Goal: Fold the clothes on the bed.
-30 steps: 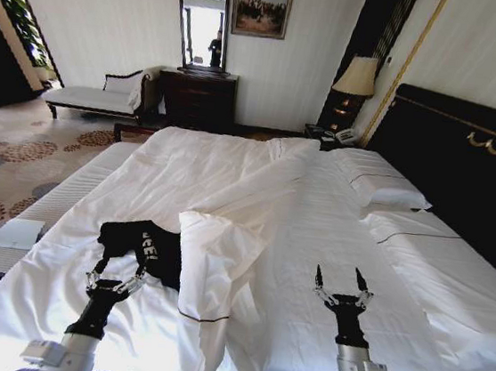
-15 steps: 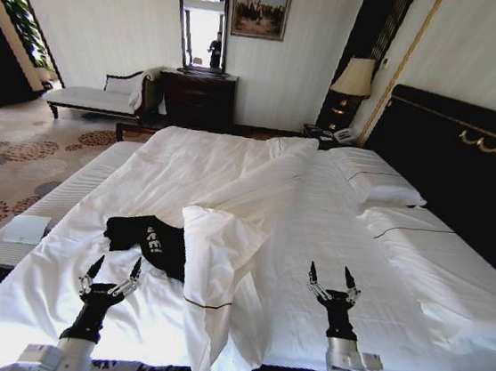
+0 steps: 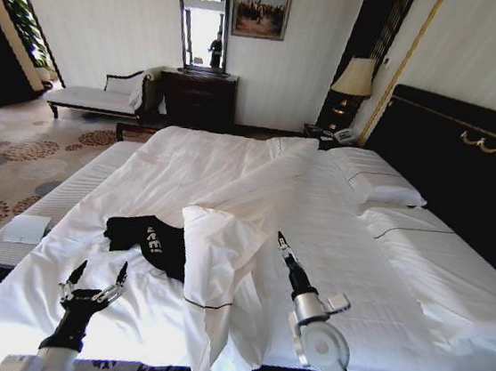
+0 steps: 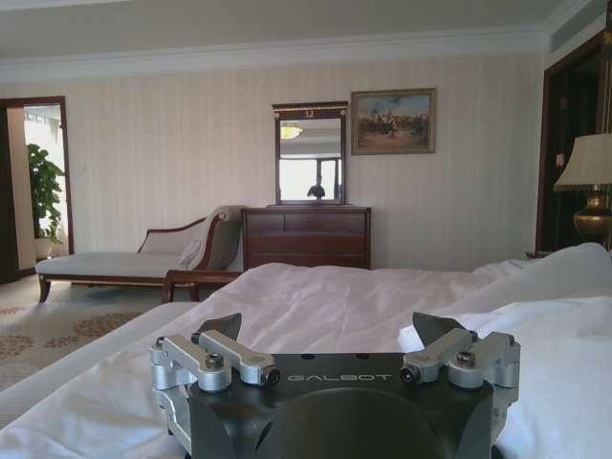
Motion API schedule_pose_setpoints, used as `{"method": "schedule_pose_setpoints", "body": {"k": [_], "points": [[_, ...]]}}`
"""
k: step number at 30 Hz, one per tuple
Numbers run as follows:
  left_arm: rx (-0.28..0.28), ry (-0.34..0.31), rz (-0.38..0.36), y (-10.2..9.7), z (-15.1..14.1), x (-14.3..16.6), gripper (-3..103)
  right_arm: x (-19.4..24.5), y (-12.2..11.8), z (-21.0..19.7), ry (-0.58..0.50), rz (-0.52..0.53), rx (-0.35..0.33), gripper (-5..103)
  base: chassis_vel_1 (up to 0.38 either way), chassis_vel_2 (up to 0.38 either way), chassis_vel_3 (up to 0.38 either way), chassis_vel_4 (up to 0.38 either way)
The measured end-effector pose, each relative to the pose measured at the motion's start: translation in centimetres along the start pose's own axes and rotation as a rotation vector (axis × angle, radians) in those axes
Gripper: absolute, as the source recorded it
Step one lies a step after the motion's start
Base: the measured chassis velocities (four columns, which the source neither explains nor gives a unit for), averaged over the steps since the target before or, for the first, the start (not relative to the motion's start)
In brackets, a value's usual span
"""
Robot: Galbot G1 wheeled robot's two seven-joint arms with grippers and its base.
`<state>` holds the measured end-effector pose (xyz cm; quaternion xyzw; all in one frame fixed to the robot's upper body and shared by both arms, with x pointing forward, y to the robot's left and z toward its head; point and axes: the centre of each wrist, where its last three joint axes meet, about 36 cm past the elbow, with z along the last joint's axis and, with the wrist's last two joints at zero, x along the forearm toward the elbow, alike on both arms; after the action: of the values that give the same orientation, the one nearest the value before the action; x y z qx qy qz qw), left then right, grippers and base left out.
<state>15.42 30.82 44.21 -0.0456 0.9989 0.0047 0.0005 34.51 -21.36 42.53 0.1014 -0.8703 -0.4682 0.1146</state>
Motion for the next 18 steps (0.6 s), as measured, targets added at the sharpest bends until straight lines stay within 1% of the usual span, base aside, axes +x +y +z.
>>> {"method": "schedule_pose_setpoints", "body": {"k": [1,2,3,5,9,10,13,17,18], "points": [[-0.001,0.001,-0.004,0.0,0.1,0.1,100,-0.5,-0.2,-0.2,0.024,0.008,0.005,100,0.000,0.000,0.000,0.000],[-0.003,0.002,-0.014,0.2,0.4,0.3,100,-1.9,-0.9,-0.8,0.076,0.027,0.025,100,0.000,0.000,0.000,0.000],[-0.004,0.004,-0.022,0.3,0.7,0.4,100,-2.8,-1.5,-1.2,0.105,0.034,0.036,100,0.000,0.000,0.000,0.000],[-0.007,0.007,-0.030,0.4,1.1,0.7,100,-4.4,-2.0,-2.1,0.137,0.027,0.044,100,0.000,0.000,0.000,0.000],[-0.011,0.012,-0.041,0.7,1.5,0.8,100,-5.9,-1.6,-2.8,0.161,0.005,0.044,100,0.000,0.000,0.000,0.000],[-0.006,0.012,-0.054,0.8,2.1,0.5,100,-8.4,-0.8,-3.1,0.197,-0.009,0.062,100,0.000,0.000,0.000,0.000],[0.002,0.014,-0.054,0.7,2.4,0.3,100,-9.3,-0.7,-3.1,0.210,-0.004,0.068,100,0.000,0.000,0.000,0.000],[0.017,0.032,-0.055,0.2,3.4,-0.1,100,-11.6,-0.8,-2.9,0.259,0.005,0.100,100,0.000,0.000,0.000,0.000],[0.017,0.032,-0.055,0.2,3.4,-0.1,100,-11.6,-0.8,-2.9,0.259,0.005,0.100,100,0.000,0.000,0.000,0.000]]}}
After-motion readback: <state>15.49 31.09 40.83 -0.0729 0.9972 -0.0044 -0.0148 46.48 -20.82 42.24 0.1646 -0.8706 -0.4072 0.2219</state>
